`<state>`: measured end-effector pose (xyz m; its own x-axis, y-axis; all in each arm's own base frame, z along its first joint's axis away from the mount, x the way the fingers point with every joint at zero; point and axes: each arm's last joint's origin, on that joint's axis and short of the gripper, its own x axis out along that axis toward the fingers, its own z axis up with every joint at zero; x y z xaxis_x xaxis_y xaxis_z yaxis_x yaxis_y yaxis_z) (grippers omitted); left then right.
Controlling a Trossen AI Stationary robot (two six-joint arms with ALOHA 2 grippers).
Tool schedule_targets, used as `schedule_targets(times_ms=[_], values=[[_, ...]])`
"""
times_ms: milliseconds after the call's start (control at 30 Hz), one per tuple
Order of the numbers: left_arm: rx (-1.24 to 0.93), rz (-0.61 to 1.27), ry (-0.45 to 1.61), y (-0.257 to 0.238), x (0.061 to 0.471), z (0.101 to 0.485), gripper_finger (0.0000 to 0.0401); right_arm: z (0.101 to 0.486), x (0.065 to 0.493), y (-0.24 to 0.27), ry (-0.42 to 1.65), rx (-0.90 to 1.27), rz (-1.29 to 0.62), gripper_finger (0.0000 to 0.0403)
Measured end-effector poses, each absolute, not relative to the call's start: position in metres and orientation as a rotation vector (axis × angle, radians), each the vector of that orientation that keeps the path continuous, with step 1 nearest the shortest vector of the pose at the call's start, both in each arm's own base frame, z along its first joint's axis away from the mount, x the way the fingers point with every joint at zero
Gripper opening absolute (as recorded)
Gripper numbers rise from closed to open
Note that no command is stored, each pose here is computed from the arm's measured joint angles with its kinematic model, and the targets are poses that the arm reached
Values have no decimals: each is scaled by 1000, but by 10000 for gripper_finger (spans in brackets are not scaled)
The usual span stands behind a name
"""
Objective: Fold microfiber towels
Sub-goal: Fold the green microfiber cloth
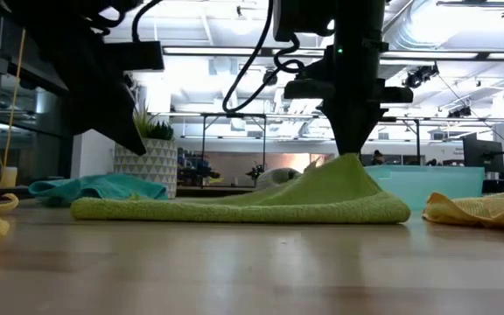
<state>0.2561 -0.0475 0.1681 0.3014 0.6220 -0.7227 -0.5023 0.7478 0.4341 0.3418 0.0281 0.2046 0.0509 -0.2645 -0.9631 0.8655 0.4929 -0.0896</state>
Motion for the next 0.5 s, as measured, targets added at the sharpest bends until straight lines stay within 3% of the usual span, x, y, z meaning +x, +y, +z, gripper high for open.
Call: schedule_targets(times_ms=[300,500], values=[[126,704,1063,-32,252,182,102,213,329,17,1354,455,-912,175],[-2,626,967,-32,243,208,127,219,307,29,1488,298,-869,222]])
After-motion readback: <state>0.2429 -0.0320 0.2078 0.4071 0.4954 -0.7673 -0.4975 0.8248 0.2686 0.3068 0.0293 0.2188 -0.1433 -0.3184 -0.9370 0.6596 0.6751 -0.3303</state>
